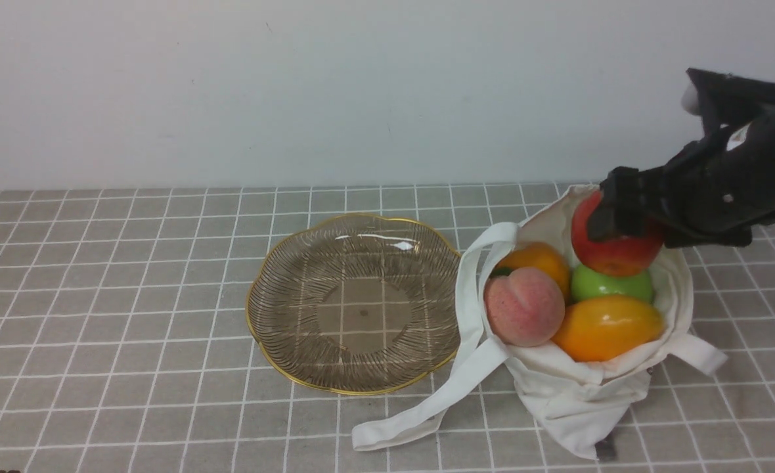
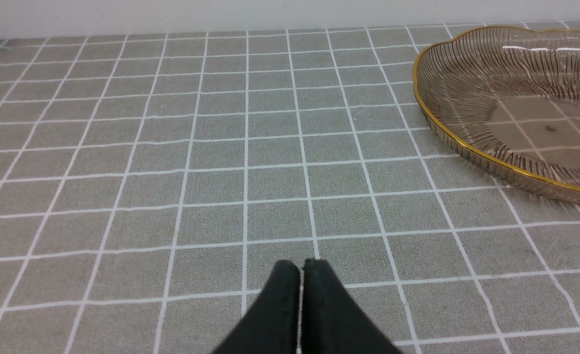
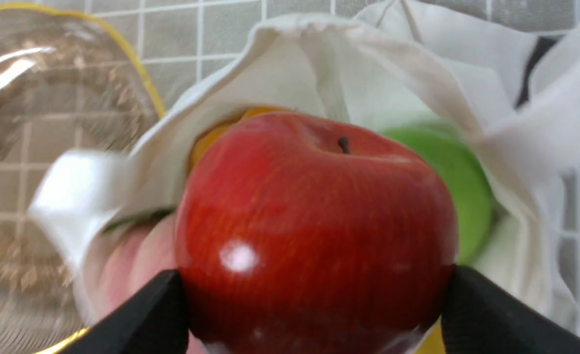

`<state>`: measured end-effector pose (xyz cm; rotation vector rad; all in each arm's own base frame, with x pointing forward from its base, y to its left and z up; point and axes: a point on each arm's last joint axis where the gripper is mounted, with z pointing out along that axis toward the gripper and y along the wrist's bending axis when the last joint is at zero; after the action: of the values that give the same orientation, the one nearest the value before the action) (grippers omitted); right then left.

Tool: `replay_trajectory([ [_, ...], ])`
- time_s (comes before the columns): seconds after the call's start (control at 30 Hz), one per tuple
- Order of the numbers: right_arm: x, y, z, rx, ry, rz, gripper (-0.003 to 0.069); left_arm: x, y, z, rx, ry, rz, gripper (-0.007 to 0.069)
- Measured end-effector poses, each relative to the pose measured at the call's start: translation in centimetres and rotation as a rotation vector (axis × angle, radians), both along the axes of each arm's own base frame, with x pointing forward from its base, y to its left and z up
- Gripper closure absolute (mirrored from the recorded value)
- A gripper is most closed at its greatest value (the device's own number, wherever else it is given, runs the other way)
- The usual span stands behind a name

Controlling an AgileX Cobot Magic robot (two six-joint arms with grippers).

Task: Take the fruit out of the bag on the grey coffee tablecloth and place them on the plate.
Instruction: 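Move the fruit from the bag and place it onto the plate with the right gripper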

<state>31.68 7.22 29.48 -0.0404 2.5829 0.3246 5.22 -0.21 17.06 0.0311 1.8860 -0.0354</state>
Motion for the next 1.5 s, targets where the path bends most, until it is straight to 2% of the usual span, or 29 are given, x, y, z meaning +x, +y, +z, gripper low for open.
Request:
replay_trajectory([
  [0.2, -3.2, 0.0, 3.3, 0.055, -0.004, 0.024, 0.0053, 0.0, 0.0, 0.0, 0.0, 0.0, 0.0, 0.0634],
  [0.27, -4.3, 1.2, 4.3, 0.112, -0.013, 0.076, 0.0053, 0.0, 0.0, 0.0, 0.0, 0.0, 0.0, 0.0634],
  [0.4, -5.6, 5.5, 4.6, 0.211, -0.022, 0.276, 0.0053, 0.0, 0.0, 0.0, 0.0, 0.0, 0.0, 0.0634],
  [0.43, -5.8, 5.8, 4.6, 0.217, -0.022, 0.289, 0.0053, 0.0, 0.0, 0.0, 0.0, 0.0, 0.0, 0.0634],
  [0.47, -6.2, 8.3, 4.5, 0.261, -0.046, 0.383, 0.0053, 0.0, 0.0, 0.0, 0.0, 0.0, 0.0, 0.0634],
  [0.6, -6.3, 12.9, 3.5, 0.299, -0.136, 0.503, 0.0053, 0.0, 0.0, 0.0, 0.0, 0.0, 0.0, 0.0634],
  [0.83, -3.9, 19.0, 0.4, 0.197, -0.179, 0.661, 0.0053, 0.0, 0.0, 0.0, 0.0, 0.0, 0.0, 0.0634],
  [1.0, -0.7, 21.1, -1.9, 0.087, -0.163, 0.709, 0.0053, 0.0, 0.0, 0.0, 0.0, 0.0, 0.0, 0.0634],
  [1.33, 2.8, 22.1, -6.2, -0.117, -0.168, 0.719, 0.0053, 0.0, 0.0, 0.0, 0.0, 0.0, 0.0, 0.0634],
  [1.5, 3.5, 22.2, -7.1, -0.161, -0.21, 0.719, 0.0053, 0.0, 0.0, 0.0, 0.0, 0.0, 0.0, 0.0634],
])
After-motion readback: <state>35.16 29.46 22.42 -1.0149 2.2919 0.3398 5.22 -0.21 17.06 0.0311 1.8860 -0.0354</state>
